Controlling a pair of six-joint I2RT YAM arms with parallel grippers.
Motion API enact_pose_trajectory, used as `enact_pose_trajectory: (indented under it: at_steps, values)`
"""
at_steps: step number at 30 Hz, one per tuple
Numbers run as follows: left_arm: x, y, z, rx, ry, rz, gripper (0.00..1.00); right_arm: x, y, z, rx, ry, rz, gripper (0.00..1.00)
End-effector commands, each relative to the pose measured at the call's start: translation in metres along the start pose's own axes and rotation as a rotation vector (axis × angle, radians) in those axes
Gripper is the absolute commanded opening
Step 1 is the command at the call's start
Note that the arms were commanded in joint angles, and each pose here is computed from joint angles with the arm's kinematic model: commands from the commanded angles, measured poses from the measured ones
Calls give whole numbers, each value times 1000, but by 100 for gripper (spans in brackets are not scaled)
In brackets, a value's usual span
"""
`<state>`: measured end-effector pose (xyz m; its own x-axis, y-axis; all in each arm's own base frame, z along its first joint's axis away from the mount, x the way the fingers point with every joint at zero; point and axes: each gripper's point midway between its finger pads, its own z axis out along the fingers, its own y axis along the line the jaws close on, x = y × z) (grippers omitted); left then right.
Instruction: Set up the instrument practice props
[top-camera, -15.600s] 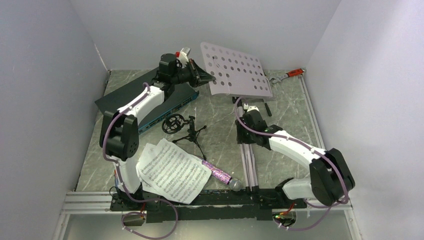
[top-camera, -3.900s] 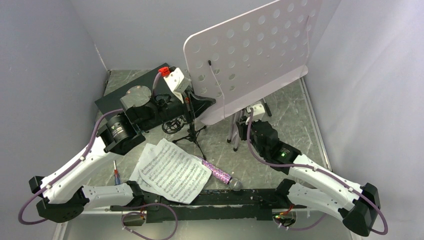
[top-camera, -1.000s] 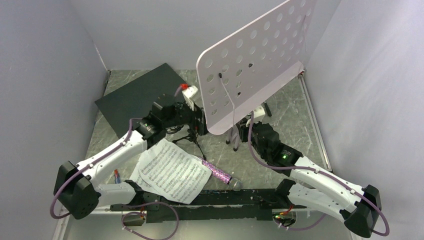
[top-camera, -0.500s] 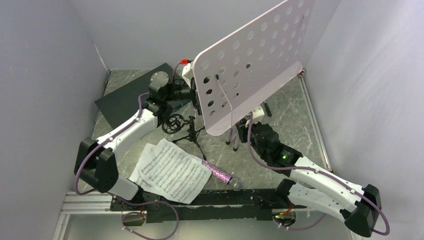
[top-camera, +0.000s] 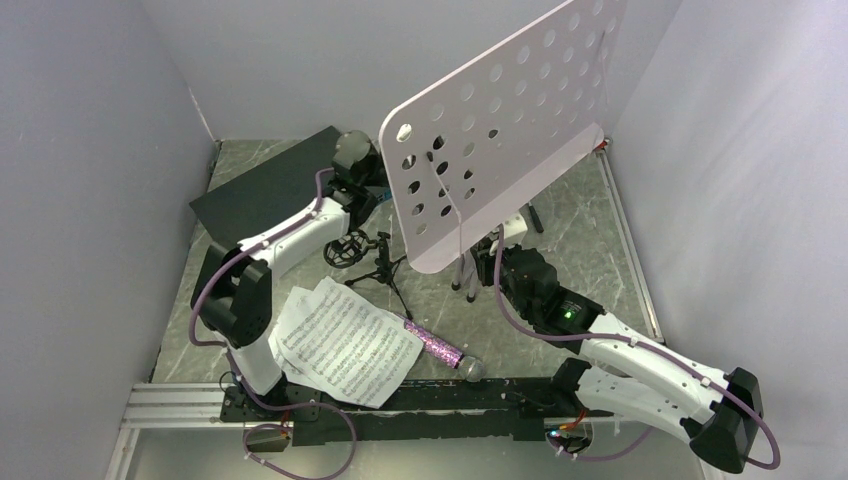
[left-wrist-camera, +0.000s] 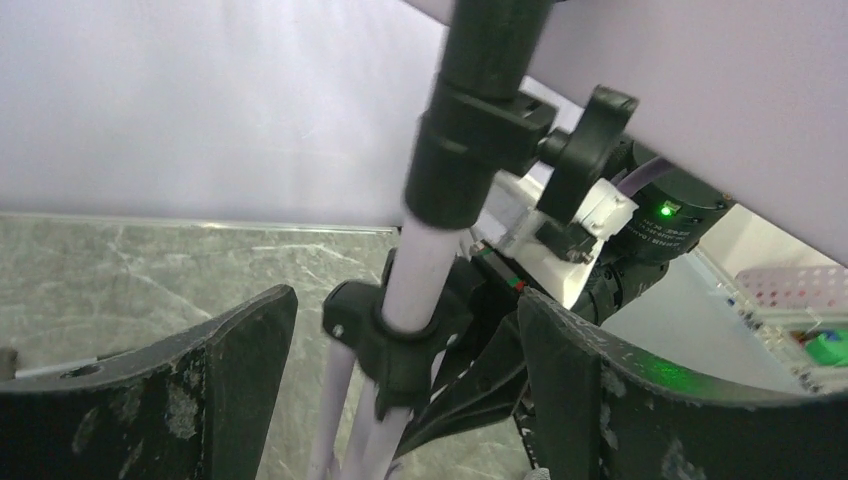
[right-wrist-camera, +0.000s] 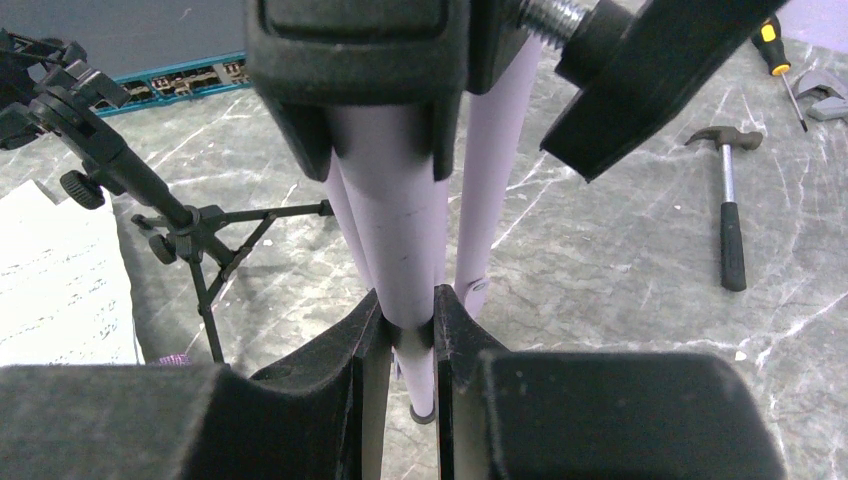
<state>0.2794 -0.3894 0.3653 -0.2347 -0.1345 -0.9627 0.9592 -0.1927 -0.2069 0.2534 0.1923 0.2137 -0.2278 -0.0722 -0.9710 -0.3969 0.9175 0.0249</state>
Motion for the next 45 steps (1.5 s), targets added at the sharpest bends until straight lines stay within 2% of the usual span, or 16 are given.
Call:
enact_pose_trajectory:
  at_steps: [1,7,15,24,28,33,37,45]
  values:
    - [-18,-25,24,58,-1,161,85,7,0,-2,-2,39,-28,0]
    - [-24,-14,30,-26,-45,225,76,7,3,-2,-12,39,-30,0]
    - [-26,-14,34,5,-56,215,57,9,4,-1,-19,41,-32,0]
    - [-24,-25,43,35,-42,224,58,11,5,0,-18,48,-36,0]
    - [-20,-31,51,20,-12,268,48,12,6,1,-18,53,-37,0]
    - [-23,-34,49,-11,-13,288,19,13,5,1,-12,54,-31,0]
    - [-31,-38,48,-26,-21,307,3,18,3,2,0,62,-29,0]
    - [-61,-50,46,-48,-53,353,3,24,0,6,25,74,-30,0]
